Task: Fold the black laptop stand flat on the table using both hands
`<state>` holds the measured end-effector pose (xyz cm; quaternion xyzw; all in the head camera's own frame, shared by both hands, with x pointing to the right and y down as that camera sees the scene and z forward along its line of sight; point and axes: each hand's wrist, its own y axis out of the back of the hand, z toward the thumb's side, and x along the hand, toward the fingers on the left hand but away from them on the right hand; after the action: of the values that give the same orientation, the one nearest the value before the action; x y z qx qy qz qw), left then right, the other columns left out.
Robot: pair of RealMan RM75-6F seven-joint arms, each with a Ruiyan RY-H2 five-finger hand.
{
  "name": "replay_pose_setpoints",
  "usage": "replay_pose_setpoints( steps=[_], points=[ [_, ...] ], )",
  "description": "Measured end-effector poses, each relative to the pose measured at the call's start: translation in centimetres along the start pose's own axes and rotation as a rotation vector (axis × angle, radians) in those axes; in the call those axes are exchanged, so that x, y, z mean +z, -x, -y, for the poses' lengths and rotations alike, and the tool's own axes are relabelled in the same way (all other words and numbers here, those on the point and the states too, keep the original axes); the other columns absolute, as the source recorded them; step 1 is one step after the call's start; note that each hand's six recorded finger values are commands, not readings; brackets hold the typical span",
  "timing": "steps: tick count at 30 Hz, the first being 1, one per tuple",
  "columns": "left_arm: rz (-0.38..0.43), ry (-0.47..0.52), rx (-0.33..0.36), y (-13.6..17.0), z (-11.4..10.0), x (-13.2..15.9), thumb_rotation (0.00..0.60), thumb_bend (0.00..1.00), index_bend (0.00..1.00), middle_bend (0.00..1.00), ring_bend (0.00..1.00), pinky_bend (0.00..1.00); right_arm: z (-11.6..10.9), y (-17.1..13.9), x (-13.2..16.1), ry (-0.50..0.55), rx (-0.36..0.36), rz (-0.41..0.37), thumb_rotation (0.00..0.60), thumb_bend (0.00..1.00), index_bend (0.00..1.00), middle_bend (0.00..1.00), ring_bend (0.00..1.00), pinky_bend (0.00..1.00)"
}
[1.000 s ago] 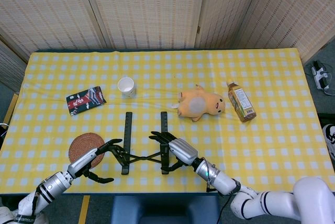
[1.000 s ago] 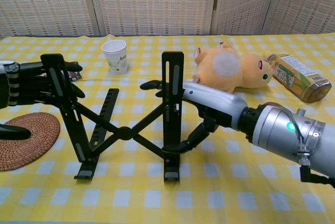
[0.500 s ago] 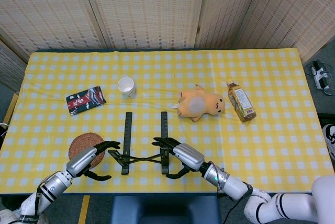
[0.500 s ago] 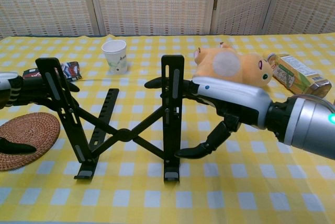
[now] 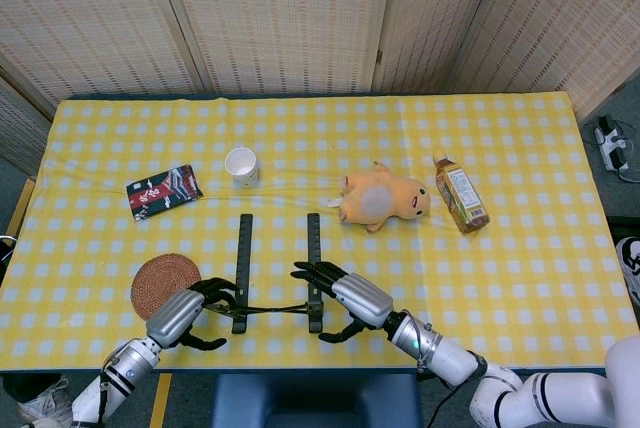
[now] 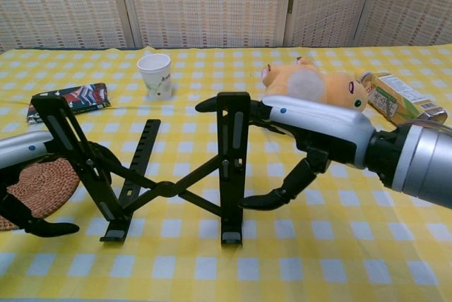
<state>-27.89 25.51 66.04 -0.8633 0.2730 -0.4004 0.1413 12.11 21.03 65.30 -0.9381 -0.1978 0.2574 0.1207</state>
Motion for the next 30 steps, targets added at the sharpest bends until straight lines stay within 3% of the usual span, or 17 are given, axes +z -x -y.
replay_pose_setpoints(
  steps=[11, 30],
  points=[
    [-0.024, -0.008, 0.064, -1.5, 0.7, 0.0, 0.6, 0.34, 0.48, 0.29, 0.21, 0.25, 0.0, 0.1, -0.3, 0.006, -0.005, 0.008, 0.6, 0.26, 0.0, 0.0, 0.06, 0.0],
    [-0.039, -0.036, 0.092, -2.0, 1.8, -0.2, 0.6, 0.43, 0.54, 0.32, 0.24, 0.27, 0.0, -0.3, -0.6, 0.01, -0.008, 0.018, 0.6, 0.26, 0.0, 0.0, 0.06, 0.0]
  ],
)
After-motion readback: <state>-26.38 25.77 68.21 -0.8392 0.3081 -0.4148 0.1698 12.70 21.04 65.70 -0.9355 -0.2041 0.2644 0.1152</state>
